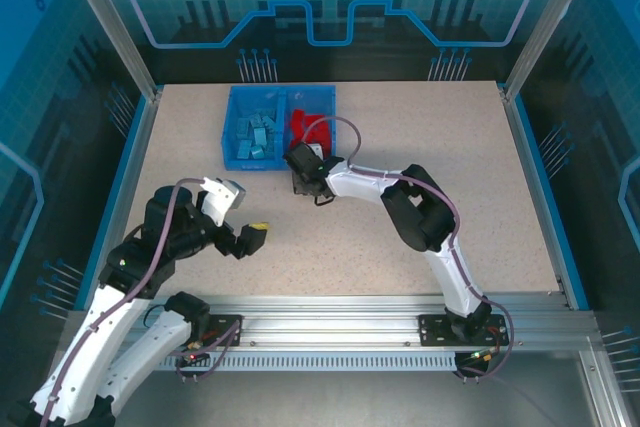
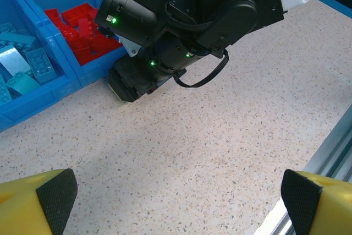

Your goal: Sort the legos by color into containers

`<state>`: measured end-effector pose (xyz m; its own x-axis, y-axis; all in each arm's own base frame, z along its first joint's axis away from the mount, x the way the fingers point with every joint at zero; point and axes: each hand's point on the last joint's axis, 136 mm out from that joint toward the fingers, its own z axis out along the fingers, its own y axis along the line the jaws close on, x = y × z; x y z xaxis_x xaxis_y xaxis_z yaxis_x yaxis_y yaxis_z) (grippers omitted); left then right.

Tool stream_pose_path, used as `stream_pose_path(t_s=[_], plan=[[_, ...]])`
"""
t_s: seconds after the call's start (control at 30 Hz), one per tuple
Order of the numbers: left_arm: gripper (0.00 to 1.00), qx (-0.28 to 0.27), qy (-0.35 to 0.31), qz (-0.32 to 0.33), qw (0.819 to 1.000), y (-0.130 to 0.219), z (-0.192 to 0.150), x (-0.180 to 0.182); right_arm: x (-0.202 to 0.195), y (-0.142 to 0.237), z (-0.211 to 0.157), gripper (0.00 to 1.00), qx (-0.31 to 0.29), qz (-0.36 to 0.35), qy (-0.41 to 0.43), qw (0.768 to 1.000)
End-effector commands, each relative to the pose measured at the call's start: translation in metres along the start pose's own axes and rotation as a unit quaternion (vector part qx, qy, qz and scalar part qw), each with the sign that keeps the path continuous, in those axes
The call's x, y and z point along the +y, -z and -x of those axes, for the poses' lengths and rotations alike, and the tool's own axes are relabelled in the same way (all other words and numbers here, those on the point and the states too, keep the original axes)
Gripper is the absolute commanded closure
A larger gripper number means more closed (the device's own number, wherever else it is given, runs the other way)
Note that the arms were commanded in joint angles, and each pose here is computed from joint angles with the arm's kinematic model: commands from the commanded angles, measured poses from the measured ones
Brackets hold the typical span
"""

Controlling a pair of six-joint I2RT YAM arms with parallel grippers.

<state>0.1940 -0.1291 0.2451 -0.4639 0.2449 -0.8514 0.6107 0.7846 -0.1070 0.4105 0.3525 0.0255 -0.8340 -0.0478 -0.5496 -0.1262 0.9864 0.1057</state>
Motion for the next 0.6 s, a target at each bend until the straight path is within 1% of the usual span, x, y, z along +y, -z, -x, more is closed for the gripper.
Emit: stream_pose_path(t_s=[0.0, 0.17, 0.33, 0.4, 0.47, 0.57], plan=[[0.01, -0.002, -0.010, 0.007, 1.000, -0.001, -0.002, 0.002, 0.001, -0.005, -0.007, 0.59, 0.016, 0.003, 0.001, 1.000], [0.01, -0.002, -0.011, 0.007, 1.000, 0.000, -0.002, 0.002, 0.004, 0.023, -0.007, 0.61, 0.002, 0.015, 0.018, 1.000], [0.01, -0.003, -0.011, 0.009, 1.000, 0.000, -0.002, 0.002, 0.007, 0.077, 0.006, 0.61, -0.040, 0.036, 0.041, 0.998], [0.01, -0.005, -0.012, 0.010, 1.000, 0.000, -0.001, 0.003, 0.008, 0.105, 0.021, 0.61, -0.072, 0.042, 0.049, 0.995], [0.01, -0.005, -0.011, 0.011, 1.000, 0.001, -0.001, 0.003, 0.008, 0.124, 0.036, 0.61, -0.099, 0.047, 0.055, 0.992], [0.01, -0.005, -0.011, 0.015, 1.000, 0.000, -0.001, 0.004, 0.009, 0.139, 0.066, 0.59, -0.135, 0.048, 0.068, 0.987]])
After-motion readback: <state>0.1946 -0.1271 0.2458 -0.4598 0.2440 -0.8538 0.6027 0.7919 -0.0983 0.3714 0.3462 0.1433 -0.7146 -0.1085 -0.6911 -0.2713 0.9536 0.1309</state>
